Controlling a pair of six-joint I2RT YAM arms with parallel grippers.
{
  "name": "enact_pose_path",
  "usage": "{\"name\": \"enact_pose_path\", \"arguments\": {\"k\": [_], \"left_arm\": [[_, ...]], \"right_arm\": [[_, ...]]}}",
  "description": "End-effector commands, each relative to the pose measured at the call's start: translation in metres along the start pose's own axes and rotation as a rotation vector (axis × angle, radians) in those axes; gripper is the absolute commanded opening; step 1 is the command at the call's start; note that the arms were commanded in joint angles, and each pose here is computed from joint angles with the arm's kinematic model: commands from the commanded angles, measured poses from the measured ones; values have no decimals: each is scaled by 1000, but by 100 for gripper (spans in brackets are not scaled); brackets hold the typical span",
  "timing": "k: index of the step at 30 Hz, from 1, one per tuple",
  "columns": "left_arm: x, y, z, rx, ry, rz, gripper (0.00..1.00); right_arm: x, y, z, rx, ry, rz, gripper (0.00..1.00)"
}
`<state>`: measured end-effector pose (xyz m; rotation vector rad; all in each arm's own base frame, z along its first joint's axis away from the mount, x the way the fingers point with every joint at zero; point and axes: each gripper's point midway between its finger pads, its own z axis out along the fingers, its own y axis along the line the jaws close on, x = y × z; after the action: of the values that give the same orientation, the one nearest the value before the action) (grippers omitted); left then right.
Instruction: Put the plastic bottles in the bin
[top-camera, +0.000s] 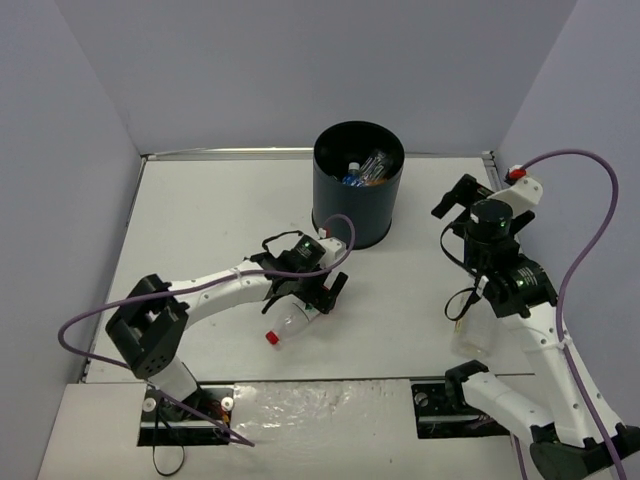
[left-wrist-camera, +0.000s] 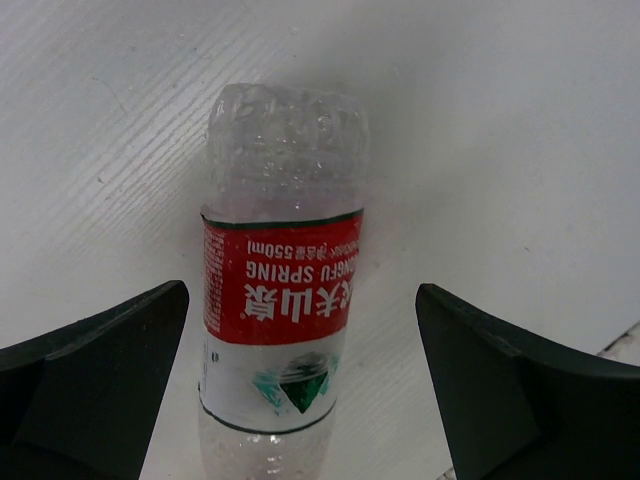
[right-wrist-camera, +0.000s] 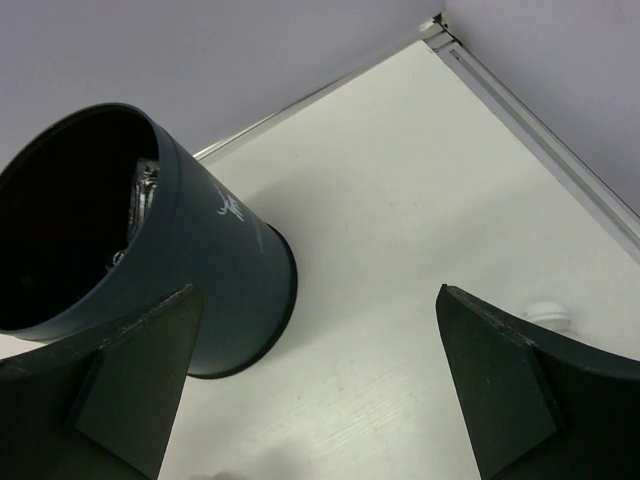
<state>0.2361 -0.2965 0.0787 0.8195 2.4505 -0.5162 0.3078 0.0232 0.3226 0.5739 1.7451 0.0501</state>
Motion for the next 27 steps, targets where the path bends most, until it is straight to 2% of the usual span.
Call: {"name": "enact_pose_path", "arguments": {"k": [1, 5, 7, 9, 11, 13, 16, 17, 20, 21, 25, 27], "left_arm": [[-22, 5, 3, -59, -21, 14, 97], [-19, 6, 16, -70, 12, 9, 92], [-16, 5, 22, -66, 35, 8, 69], [-20, 3, 20, -64, 36, 0, 55], [-30, -4, 14, -37, 13, 5, 47], [-44, -10, 2, -22, -34, 20, 46], [-78, -14, -33, -30, -156, 38, 46], [-92, -14, -43, -41, -200, 38, 41], [-141, -20, -88, -51, -377, 61, 39], [-166, -24, -116, -52, -467, 81, 40], [-230, -14, -176, -173, -665, 88, 40], [-273, -12, -218, -227, -814, 62, 40]], "right_arm": [[1, -28, -13, 81, -37, 55, 100], [5, -57, -16, 200, -71, 52, 100], [9, -70, -17, 247, -74, 48, 100], [10, -77, -20, 262, -79, 51, 100], [13, -82, -21, 280, -80, 52, 100], [18, -89, -21, 304, -80, 51, 100], [29, -96, -17, 335, -69, 66, 100], [32, -98, -14, 349, -62, 67, 100], [47, -106, -3, 397, -24, 47, 100], [50, -115, 0, 432, -13, 41, 100], [65, -144, 10, 500, 62, 55, 100], [68, -155, 10, 513, 78, 61, 100]]}}
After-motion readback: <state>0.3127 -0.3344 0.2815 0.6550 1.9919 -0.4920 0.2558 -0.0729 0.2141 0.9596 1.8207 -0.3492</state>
